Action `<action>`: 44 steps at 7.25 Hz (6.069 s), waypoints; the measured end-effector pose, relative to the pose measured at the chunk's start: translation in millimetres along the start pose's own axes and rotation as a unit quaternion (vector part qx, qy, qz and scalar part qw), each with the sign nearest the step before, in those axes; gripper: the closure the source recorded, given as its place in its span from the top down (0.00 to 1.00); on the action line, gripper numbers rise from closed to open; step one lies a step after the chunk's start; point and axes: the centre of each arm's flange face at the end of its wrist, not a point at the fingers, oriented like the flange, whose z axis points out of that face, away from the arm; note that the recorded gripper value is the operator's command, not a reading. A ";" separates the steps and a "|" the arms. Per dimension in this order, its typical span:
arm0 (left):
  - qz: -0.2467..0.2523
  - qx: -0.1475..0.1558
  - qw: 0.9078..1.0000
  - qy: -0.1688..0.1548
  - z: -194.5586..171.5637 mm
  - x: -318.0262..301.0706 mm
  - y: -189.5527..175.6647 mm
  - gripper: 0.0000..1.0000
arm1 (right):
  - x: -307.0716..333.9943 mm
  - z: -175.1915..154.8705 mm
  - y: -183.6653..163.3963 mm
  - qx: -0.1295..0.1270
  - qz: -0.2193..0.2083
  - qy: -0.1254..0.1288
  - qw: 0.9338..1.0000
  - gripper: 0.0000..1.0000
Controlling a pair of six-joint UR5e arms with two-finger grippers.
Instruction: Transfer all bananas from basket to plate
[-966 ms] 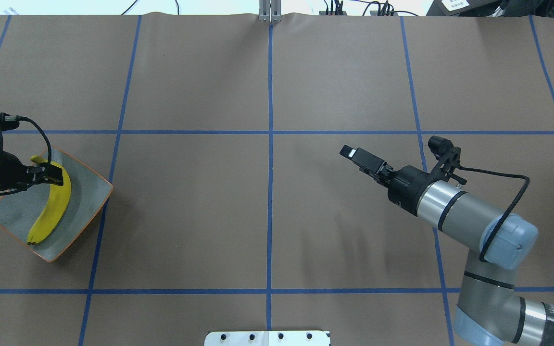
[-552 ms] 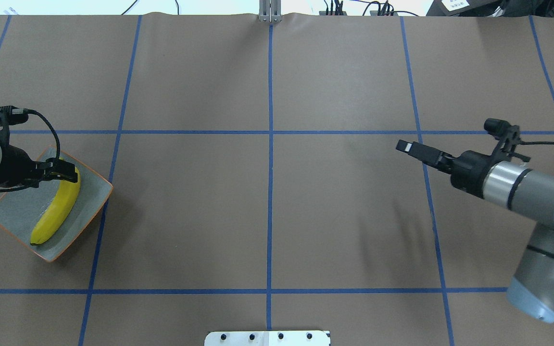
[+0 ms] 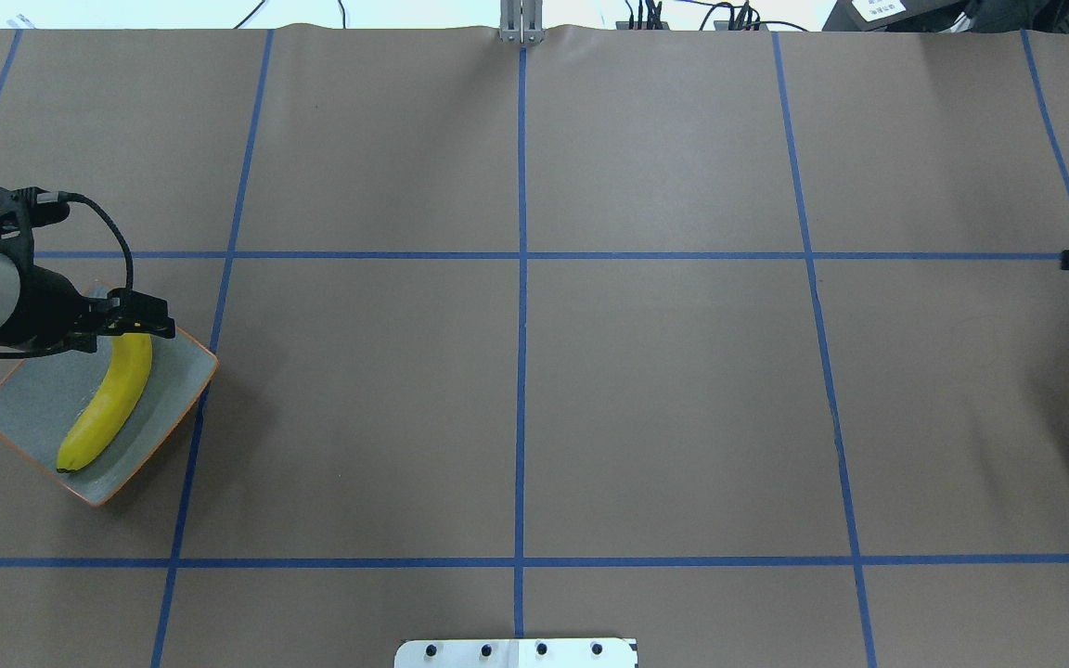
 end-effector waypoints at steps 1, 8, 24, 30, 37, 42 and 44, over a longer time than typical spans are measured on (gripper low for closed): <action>-0.002 0.000 1.000 0.000 1.9 1.8 -0.8 0.99 | 49.8 -27.3 -0.3 -0.008 -0.014 0.020 1.000 1.00; -0.011 0.001 1.000 -0.005 12.7 4.3 -5.6 0.99 | 147.8 -54.3 31.1 -0.101 -0.082 0.097 0.987 0.95; -0.032 0.008 0.998 0.050 2.9 77.5 -15.1 1.00 | 76.9 -75.3 -56.8 -0.076 -0.039 0.000 0.996 0.00; -0.067 0.018 0.984 0.165 -40.2 236.9 -43.3 0.99 | -239.5 57.8 -125.8 -0.119 0.056 -0.069 0.989 0.00; -0.087 -0.022 0.971 0.220 -46.7 341.2 -17.9 0.99 | -481.4 180.4 -11.2 -0.074 0.096 -0.154 0.981 0.00; -0.154 -0.043 0.961 0.224 -33.6 370.4 -17.3 0.99 | -533.7 181.6 21.5 -0.047 0.059 -0.185 0.980 0.00; -0.158 -0.045 0.961 0.224 -25.8 373.8 -18.3 0.99 | -541.1 180.7 27.2 -0.045 0.048 -0.190 0.980 0.00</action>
